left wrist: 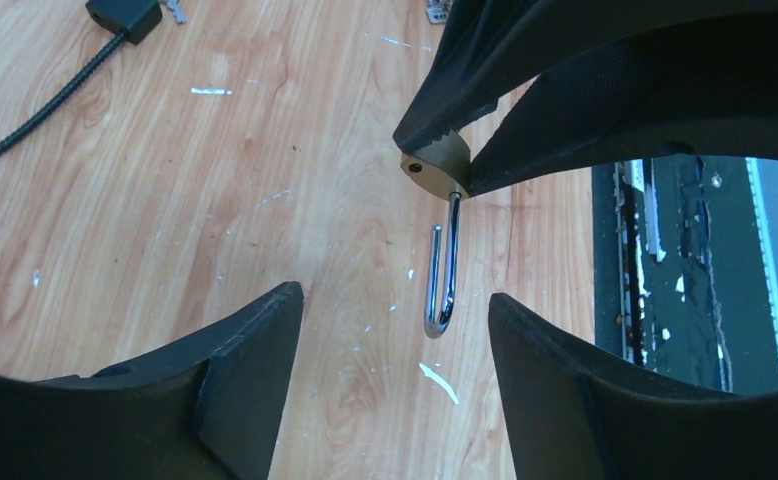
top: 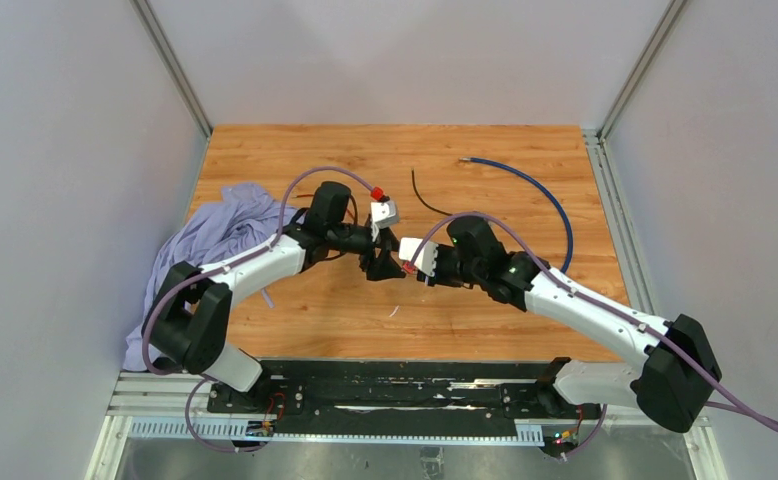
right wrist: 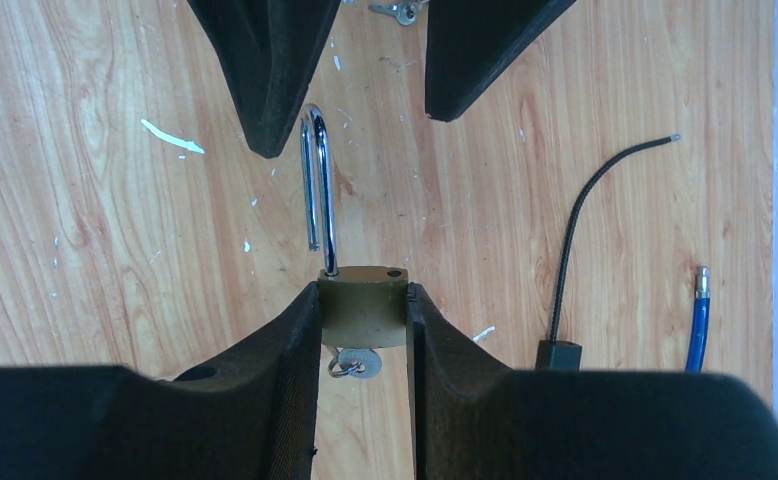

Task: Lock with the key
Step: Pick up the lock from the center of the board, then lock the lock.

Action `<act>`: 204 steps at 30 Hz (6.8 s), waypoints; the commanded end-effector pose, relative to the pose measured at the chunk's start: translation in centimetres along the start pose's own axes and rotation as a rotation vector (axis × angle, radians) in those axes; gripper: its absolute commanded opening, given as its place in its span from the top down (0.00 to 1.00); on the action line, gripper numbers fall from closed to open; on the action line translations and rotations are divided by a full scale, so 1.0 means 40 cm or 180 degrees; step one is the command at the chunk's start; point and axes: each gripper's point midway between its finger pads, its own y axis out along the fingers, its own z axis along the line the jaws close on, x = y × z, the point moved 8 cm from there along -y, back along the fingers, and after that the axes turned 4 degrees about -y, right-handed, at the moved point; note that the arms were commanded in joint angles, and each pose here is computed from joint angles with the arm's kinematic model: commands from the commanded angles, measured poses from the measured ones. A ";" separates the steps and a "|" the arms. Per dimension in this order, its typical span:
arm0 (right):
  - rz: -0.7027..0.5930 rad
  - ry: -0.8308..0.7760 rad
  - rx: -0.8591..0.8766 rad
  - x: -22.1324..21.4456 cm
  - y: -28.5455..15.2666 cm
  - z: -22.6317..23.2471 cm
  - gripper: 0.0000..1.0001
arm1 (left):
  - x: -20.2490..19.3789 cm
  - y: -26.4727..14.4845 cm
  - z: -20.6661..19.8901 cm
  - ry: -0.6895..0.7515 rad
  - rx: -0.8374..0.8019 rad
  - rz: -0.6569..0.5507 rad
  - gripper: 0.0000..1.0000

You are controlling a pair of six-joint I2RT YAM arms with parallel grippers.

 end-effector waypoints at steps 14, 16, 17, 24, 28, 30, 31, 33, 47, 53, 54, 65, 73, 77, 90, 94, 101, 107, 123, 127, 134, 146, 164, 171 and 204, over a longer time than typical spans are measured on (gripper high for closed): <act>-0.0153 0.0136 0.0087 0.034 -0.010 -0.015 0.99 | 0.002 0.036 -0.007 0.0796 -0.0299 -0.0054 0.36; -0.0155 0.0141 0.0078 0.034 -0.011 -0.017 0.99 | 0.000 0.038 -0.011 0.0788 -0.0318 -0.0050 0.36; -0.0153 0.0139 0.0072 0.034 -0.012 -0.018 0.99 | -0.003 0.040 -0.012 0.0793 -0.0312 -0.0036 0.37; -0.0122 0.0178 0.0029 0.028 -0.013 -0.027 0.99 | -0.015 0.050 -0.020 0.0742 -0.0397 -0.0005 0.44; -0.0127 0.0190 0.0007 0.029 -0.017 -0.030 0.99 | -0.030 0.049 -0.023 0.0716 -0.0449 0.0075 0.40; -0.0128 0.0196 -0.0013 0.027 -0.020 -0.033 0.99 | -0.034 0.047 -0.029 0.0746 -0.0499 0.0082 0.38; -0.0132 0.0201 -0.0018 0.027 -0.021 -0.034 0.99 | -0.034 0.046 -0.031 0.0759 -0.0505 0.0068 0.38; -0.0136 0.0211 -0.0026 0.027 -0.023 -0.035 0.99 | -0.033 0.043 -0.033 0.0767 -0.0474 0.0036 0.38; -0.0197 0.0222 0.0037 0.030 -0.025 -0.029 0.99 | 0.006 0.031 -0.034 0.0897 -0.0303 -0.0315 0.33; -0.0268 0.0259 0.0085 0.034 -0.034 -0.029 0.99 | -0.013 0.019 -0.025 0.0869 -0.0348 -0.0352 0.43; -0.0279 0.0263 0.0088 0.034 -0.035 -0.030 0.99 | -0.015 0.015 -0.024 0.0897 -0.0328 -0.0354 0.42; -0.0293 0.0285 0.0127 0.036 -0.034 -0.031 0.99 | -0.026 0.026 -0.020 0.0894 -0.0363 -0.0318 0.48; -0.0281 0.0286 0.0151 0.034 -0.030 -0.030 0.99 | -0.014 0.038 -0.019 0.0870 -0.0356 -0.0312 0.61; -0.0271 0.0292 0.0175 0.032 -0.025 -0.028 0.99 | -0.008 0.040 -0.021 0.0838 -0.0358 -0.0319 0.63; -0.0231 0.0358 0.0161 0.031 -0.021 -0.031 0.99 | -0.003 0.046 -0.018 0.0695 -0.0326 -0.0303 0.91; -0.0199 0.0467 0.0222 0.029 -0.016 -0.029 0.84 | 0.007 0.045 -0.022 0.0609 -0.0334 -0.0321 1.00; -0.0264 0.0579 0.0339 0.036 -0.020 -0.029 0.52 | 0.038 0.026 -0.034 0.0706 -0.0323 -0.0386 1.00; -0.0413 0.0624 0.0399 0.047 -0.057 -0.048 0.32 | 0.072 -0.003 -0.030 0.0706 -0.0292 -0.0488 1.00; -0.0497 0.0910 0.0680 0.014 -0.047 -0.064 0.43 | 0.104 -0.020 -0.062 0.0695 -0.0461 -0.0585 1.00; -0.0566 0.0959 0.0789 0.020 -0.038 -0.059 0.52 | 0.107 -0.023 -0.065 0.0699 -0.0476 -0.0594 1.00; -0.0576 0.0952 0.0772 0.023 -0.041 -0.062 0.73 | 0.097 -0.018 -0.064 0.0675 -0.0495 -0.0571 1.00; -0.0675 0.0967 0.0888 0.031 -0.039 -0.054 0.99 | 0.081 -0.008 -0.058 0.0764 -0.0479 -0.0538 1.00; -0.0906 0.1115 0.1139 0.062 -0.039 -0.049 0.99 | 0.069 0.020 -0.079 0.0864 -0.0585 -0.0488 1.00; -0.0951 0.1101 0.1050 0.078 -0.034 -0.076 0.99 | 0.066 0.032 -0.088 0.0757 -0.0692 -0.0462 1.00; -0.0962 0.0860 0.0537 0.083 -0.080 -0.095 0.99 | 0.050 0.078 -0.102 0.0541 -0.0685 -0.0458 1.00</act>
